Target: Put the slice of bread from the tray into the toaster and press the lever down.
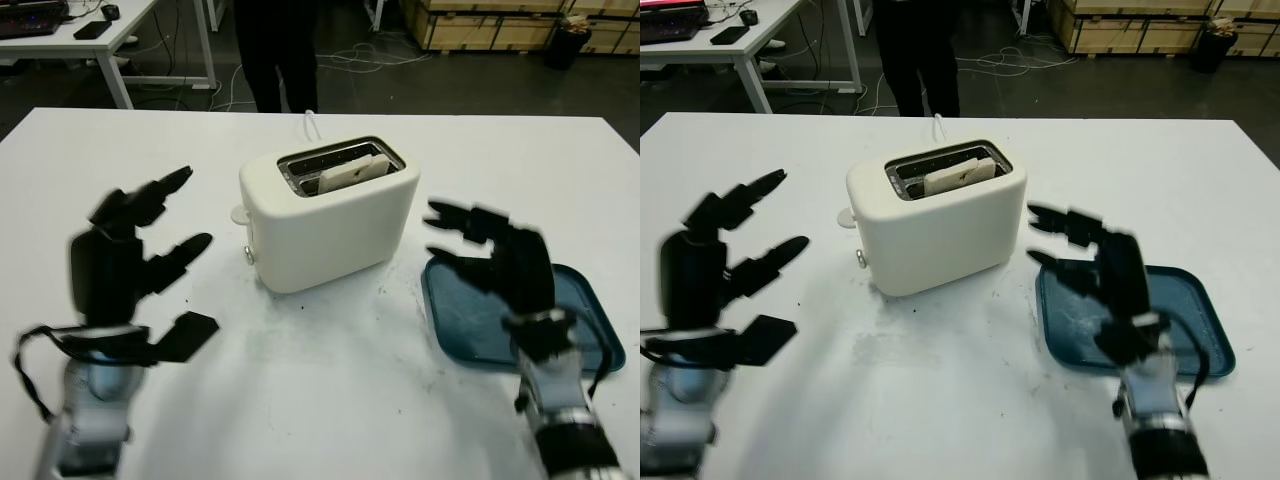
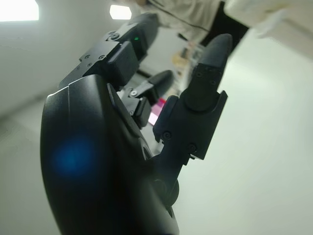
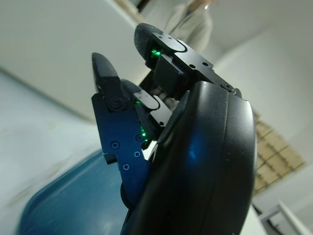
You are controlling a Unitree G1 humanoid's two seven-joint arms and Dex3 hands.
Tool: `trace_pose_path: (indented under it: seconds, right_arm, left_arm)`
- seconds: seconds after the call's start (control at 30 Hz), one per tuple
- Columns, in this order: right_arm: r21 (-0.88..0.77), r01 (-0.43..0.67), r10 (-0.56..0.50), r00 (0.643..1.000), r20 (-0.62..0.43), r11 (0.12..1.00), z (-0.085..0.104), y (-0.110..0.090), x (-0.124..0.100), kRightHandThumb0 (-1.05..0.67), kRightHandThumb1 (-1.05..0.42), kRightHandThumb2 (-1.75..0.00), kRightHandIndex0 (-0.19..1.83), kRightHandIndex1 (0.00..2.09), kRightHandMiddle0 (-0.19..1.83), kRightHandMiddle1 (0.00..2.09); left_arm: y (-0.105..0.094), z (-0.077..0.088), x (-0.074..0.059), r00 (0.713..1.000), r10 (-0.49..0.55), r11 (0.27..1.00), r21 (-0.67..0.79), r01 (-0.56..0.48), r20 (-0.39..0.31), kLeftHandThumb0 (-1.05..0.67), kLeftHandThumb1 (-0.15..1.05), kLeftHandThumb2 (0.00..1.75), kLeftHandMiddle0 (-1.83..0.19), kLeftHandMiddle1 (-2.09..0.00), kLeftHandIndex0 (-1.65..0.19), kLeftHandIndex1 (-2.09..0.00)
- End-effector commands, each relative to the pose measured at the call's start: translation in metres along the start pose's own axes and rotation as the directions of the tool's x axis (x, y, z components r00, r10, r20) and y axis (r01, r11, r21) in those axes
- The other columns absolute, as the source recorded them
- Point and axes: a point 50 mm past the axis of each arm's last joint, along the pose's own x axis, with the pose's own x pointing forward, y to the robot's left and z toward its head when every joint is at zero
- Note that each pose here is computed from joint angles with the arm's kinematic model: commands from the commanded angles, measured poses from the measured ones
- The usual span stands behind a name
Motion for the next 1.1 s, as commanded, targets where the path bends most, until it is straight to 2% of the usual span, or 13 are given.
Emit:
trace_pose_path:
  seconds: [0.0, 0.23, 0.37, 0.57, 0.83, 1.07]
  right_arm:
    - [0.039, 0.011, -0.011, 1.000, 0.003, 0.999, 0.005, 0.001, 0.001, -0.16, -0.91, -0.01, 0.98, 0.14, 0.90, 0.02]
    - [0.081, -0.046, 0.045, 0.999, 0.009, 0.996, 0.018, -0.003, 0.010, -0.19, -0.92, -0.01, 0.98, 0.11, 0.93, 0.02]
    - [0.078, -0.068, 0.067, 0.998, 0.018, 0.995, 0.025, -0.010, 0.017, -0.21, -0.91, 0.00, 0.99, 0.11, 0.95, 0.02]
    - [0.078, -0.071, 0.070, 0.997, 0.021, 0.994, 0.027, -0.010, 0.022, -0.21, -0.89, 0.00, 1.00, 0.10, 0.94, 0.01]
    - [0.048, -0.087, 0.086, 0.996, 0.028, 0.995, 0.027, -0.011, 0.023, -0.21, -0.88, 0.00, 1.01, 0.09, 0.94, 0.01]
    - [0.042, -0.091, 0.090, 0.996, 0.027, 0.995, 0.026, -0.011, 0.022, -0.19, -0.87, 0.00, 1.02, 0.08, 0.94, 0.00]
  left_arm:
    - [0.005, 0.000, 0.009, 0.996, -0.060, 0.998, 0.041, 0.057, 0.073, -0.05, 0.62, 0.00, -0.88, -0.82, -0.99, -0.28]
    - [0.011, 0.003, 0.032, 0.966, -0.197, 0.968, 0.186, 0.166, 0.164, -0.12, 0.59, 0.00, -1.04, -0.60, -1.13, -0.16]
    - [0.004, 0.004, 0.041, 0.940, -0.264, 0.946, 0.250, 0.207, 0.218, -0.15, 0.55, 0.00, -1.11, -0.55, -1.19, -0.14]
    - [-0.015, -0.002, 0.045, 0.909, -0.288, 0.939, 0.274, 0.207, 0.303, -0.14, 0.55, 0.00, -1.21, -0.56, -1.28, -0.13]
    - [-0.033, -0.011, 0.042, 0.904, -0.309, 0.934, 0.271, 0.231, 0.297, -0.25, 0.61, 0.02, -1.21, -0.64, -1.31, -0.10]
    - [-0.040, -0.020, 0.041, 0.914, -0.312, 0.930, 0.279, 0.239, 0.259, -0.23, 0.62, 0.01, -1.21, -0.70, -1.34, -0.09]
